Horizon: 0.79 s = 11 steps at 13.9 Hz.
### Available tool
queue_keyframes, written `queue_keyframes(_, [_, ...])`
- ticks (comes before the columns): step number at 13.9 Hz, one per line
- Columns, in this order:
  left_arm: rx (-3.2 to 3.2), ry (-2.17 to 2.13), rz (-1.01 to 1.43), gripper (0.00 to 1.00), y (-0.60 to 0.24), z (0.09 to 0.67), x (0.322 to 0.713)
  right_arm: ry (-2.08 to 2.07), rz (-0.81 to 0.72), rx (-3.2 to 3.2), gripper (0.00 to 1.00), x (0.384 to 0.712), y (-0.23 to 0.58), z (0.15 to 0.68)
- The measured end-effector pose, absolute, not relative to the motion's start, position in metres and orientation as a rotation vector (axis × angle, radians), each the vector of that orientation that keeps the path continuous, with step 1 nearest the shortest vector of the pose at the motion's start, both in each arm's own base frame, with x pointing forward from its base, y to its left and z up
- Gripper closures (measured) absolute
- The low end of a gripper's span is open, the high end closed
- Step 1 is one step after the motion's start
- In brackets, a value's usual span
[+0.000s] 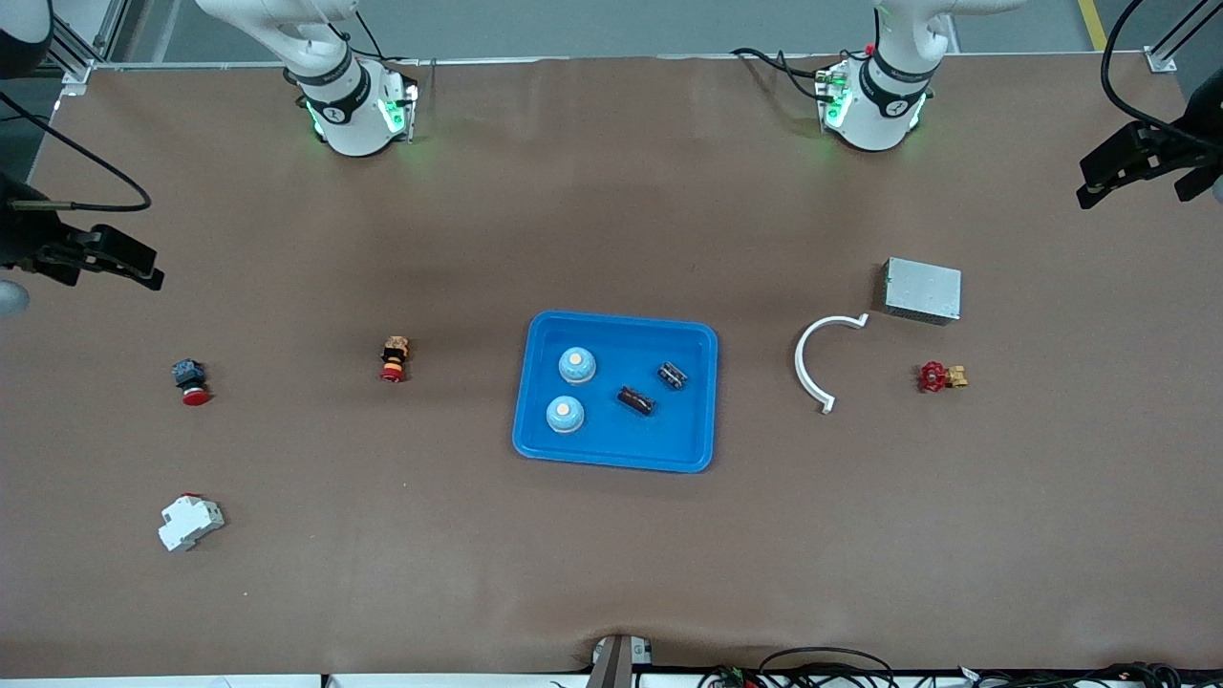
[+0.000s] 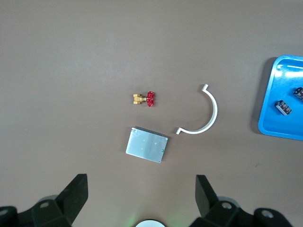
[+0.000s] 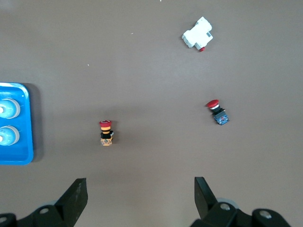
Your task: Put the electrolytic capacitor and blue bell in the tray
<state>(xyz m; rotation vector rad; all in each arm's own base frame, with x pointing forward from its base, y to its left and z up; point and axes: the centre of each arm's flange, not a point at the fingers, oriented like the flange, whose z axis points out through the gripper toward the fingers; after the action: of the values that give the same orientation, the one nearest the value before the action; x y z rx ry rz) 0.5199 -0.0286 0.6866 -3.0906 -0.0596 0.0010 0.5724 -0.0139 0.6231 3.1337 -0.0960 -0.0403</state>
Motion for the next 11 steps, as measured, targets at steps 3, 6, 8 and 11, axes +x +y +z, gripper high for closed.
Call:
queue_keyframes(3, [-3.090, -0.058, 0.016, 0.00, -0.029, 0.686, 0.519, -0.091, -0.035, 3.134, 0.00, 0.571, -0.030, 0.625])
queue_keyframes(6, [-3.094, -0.052, 0.042, 0.00, -0.032, 0.684, 0.517, -0.083, -0.037, 3.134, 0.00, 0.570, -0.031, 0.626])
queue_keyframes(8, [-3.106, -0.046, 0.068, 0.00, -0.034, 0.676, 0.517, -0.077, -0.041, 3.135, 0.00, 0.570, -0.030, 0.625])
queue_keyframes(11, [-3.108, -0.021, 0.098, 0.00, -0.043, 0.654, 0.522, -0.066, -0.042, 3.135, 0.00, 0.570, -0.027, 0.625])
